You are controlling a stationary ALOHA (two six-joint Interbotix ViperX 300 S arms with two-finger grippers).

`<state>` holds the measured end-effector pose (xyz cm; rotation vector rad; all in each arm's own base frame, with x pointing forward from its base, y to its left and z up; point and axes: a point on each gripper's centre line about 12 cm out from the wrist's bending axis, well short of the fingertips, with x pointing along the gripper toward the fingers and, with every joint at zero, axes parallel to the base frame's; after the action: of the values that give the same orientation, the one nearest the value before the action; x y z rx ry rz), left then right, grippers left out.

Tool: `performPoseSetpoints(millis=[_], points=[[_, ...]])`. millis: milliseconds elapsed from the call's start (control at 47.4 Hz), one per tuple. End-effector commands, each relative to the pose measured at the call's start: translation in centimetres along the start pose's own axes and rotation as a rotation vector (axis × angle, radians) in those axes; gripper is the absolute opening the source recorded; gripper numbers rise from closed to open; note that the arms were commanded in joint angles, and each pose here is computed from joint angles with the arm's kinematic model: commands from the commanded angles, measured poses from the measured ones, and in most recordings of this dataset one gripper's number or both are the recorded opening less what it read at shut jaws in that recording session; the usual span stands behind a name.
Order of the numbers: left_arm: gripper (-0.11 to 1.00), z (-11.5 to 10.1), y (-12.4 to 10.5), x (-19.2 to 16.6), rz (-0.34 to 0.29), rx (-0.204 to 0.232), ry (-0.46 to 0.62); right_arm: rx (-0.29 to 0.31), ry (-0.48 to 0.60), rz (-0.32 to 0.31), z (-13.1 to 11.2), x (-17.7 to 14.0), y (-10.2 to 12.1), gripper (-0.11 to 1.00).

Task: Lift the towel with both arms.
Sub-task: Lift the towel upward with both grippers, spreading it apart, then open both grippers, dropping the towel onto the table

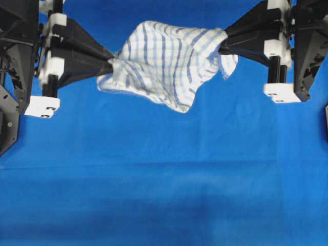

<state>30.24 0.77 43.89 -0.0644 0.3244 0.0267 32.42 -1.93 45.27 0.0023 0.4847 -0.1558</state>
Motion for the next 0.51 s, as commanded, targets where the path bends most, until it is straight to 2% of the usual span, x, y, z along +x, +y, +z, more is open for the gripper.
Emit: performPoseSetpoints(millis=[0, 148, 232, 380, 485], points=[[0.24, 0.9, 0.0, -0.6, 0.001, 0.001, -0.034, 0.000, -0.040, 0.002, 0.9, -0.8, 0.0, 0.06], [0.68, 0.8, 0.0, -0.6, 0.000, 0.000, -0.035, -0.007, -0.033, -0.007, 0.8, -0.7, -0.1, 0.50], [0.88, 0.6, 0.0, -0.5, 0.001, 0.001, -0.026, -0.011, -0.029, -0.018, 0.6, -0.6, -0.2, 0.68], [0.88, -0.2, 0.1, -0.2, 0.002, -0.001, -0.008, -0.009, -0.015, -0.019, 0.2, -0.3, -0.2, 0.67], [0.88, -1.7, 0.2, 0.8, 0.004, -0.003, 0.029, -0.005, 0.023, -0.022, -1.0, 0.4, -0.2, 0.68]])
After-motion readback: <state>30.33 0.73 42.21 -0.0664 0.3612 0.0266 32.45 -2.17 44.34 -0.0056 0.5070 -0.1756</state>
